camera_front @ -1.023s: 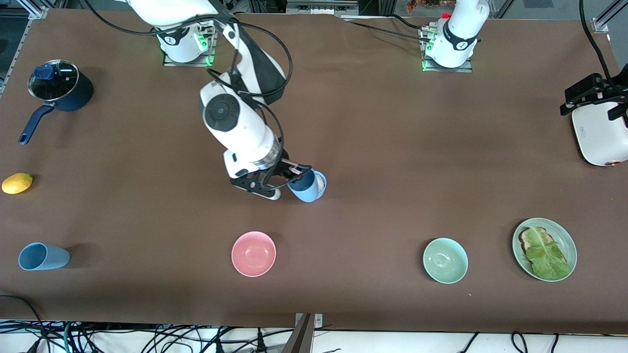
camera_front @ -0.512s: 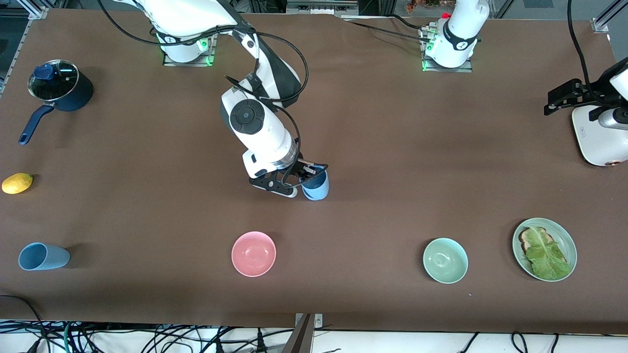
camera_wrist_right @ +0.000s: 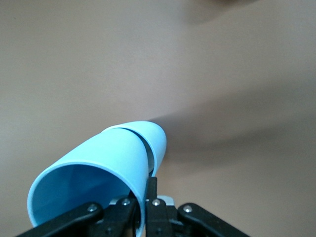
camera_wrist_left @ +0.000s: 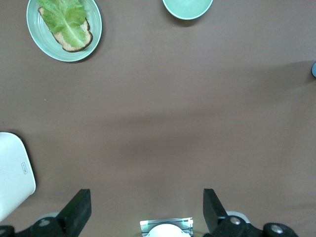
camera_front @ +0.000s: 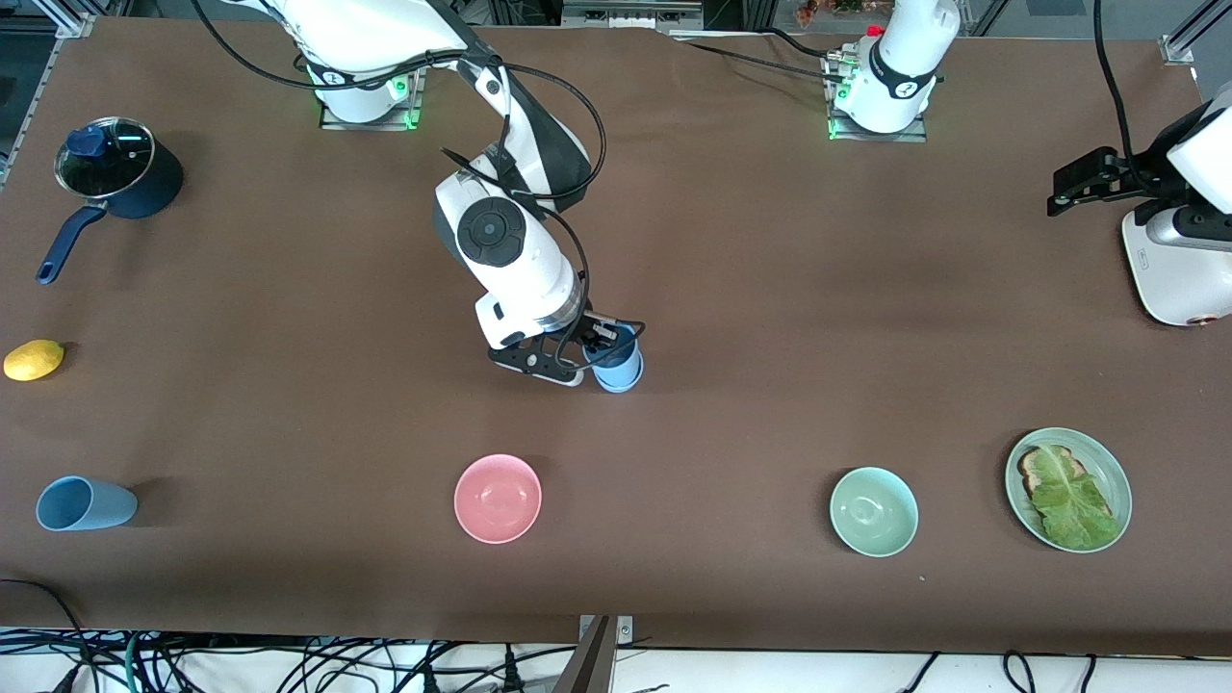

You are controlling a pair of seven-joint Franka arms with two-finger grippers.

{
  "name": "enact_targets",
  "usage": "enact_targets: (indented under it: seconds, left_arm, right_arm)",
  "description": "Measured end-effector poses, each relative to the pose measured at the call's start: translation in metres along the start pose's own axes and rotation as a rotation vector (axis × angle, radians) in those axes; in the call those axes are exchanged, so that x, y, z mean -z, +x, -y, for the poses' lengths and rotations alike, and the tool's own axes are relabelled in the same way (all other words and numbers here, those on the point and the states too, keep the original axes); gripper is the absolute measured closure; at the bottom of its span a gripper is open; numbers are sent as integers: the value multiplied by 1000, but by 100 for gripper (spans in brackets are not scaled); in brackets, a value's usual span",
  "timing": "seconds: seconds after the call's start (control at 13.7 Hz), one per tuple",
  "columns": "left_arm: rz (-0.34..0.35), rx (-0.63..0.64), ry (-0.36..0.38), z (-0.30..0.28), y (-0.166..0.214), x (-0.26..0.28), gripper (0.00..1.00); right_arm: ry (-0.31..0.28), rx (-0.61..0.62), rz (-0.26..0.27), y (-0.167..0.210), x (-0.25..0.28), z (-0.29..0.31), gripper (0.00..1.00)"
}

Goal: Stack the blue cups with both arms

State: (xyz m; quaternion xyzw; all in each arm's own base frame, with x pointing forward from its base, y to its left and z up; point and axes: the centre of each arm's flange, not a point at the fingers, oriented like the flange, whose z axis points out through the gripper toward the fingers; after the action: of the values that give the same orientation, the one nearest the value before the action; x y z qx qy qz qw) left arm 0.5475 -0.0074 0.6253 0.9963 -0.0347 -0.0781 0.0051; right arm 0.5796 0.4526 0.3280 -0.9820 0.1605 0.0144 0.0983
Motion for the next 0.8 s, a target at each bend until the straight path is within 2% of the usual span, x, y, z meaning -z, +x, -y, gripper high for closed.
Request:
enact_targets:
  seconds: [0.15,0.22,0.58,0.8]
  left_arm:
    - [2,13,0,-1,0,-1,0]
    - [4,15,0,-1,0,-2,0]
    - [10,22,0,0,1,-5,0]
    - [22,27,0,0,5,-10,0]
  right_arm:
    - [-22,6,7,-1,-2,-2,95]
    - [-29,7,11,-2,-3,-3,88]
    - [-70,41,-23,1,11,-2,39]
    - [-79,42,-75,17,65,-12,7]
